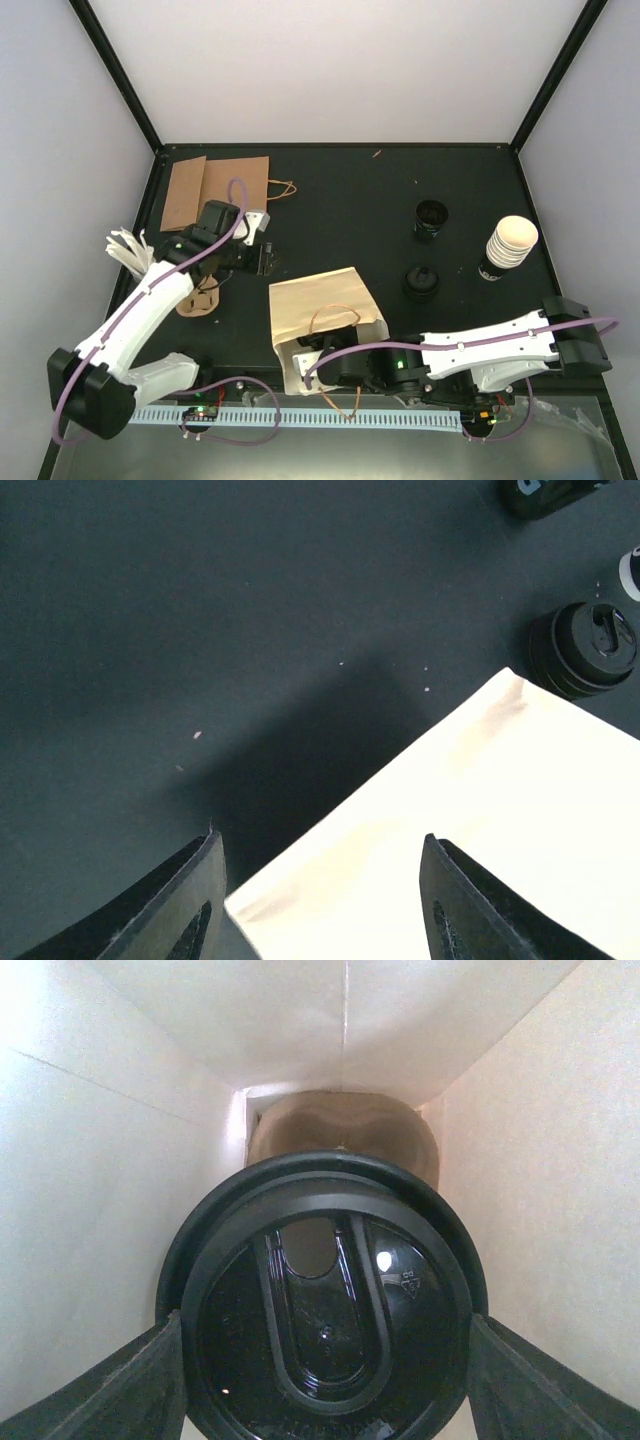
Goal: Pack the takeout coffee
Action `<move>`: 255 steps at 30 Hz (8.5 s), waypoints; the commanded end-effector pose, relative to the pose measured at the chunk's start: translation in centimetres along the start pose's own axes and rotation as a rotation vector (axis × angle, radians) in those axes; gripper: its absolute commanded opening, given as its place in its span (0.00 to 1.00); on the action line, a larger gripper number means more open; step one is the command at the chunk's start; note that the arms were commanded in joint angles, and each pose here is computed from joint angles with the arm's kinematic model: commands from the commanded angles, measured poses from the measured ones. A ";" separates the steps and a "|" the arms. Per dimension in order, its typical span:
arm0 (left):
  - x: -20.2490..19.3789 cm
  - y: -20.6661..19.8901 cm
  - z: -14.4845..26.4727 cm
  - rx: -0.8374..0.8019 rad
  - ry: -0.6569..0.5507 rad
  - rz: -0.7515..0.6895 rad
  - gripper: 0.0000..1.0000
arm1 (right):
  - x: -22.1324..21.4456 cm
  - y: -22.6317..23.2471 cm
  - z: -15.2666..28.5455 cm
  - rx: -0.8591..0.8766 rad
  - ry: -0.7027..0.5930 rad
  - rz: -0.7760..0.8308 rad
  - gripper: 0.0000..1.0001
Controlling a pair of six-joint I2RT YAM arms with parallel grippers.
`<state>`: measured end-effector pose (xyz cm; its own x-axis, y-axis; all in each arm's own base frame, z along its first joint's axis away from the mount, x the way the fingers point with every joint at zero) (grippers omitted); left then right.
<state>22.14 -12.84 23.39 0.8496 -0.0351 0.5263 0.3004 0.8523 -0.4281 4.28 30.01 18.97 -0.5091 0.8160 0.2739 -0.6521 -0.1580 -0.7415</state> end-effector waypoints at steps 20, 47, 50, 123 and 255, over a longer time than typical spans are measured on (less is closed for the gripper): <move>-0.9 1.4 -10.7 -0.207 0.207 0.131 0.44 | 2.2 -0.2 -1.4 -0.091 -0.084 0.024 0.53; -3.3 1.2 -10.8 -0.274 0.292 0.140 0.39 | 3.6 -1.4 -4.4 -0.192 -0.048 0.077 0.53; -3.4 1.2 -10.7 -0.273 0.297 0.140 0.39 | 3.6 -1.6 -4.6 -0.207 -0.043 0.084 0.53; -4.5 1.1 -10.7 -0.298 0.341 0.201 0.37 | 1.1 1.2 -9.6 -0.088 0.133 0.197 0.53; 1.2 -0.5 6.6 -0.268 -0.201 0.115 0.87 | -7.8 -1.9 -15.5 0.840 0.425 -0.517 0.54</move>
<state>20.55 -9.53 28.56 0.7949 0.1825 0.5787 0.3106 0.6969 -0.6464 21.59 38.80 17.60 -0.0272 0.8477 0.5298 -0.9962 0.0208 -0.0844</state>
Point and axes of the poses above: each gripper's point midway between its finger pads, its own z axis back along the fingers, its own y axis along the line the jaws close on, x = y × z, the point moved 6 cm from there along z, back along the fingers, and after that the axes turned 2 degrees about z, right-handed, at the moved point
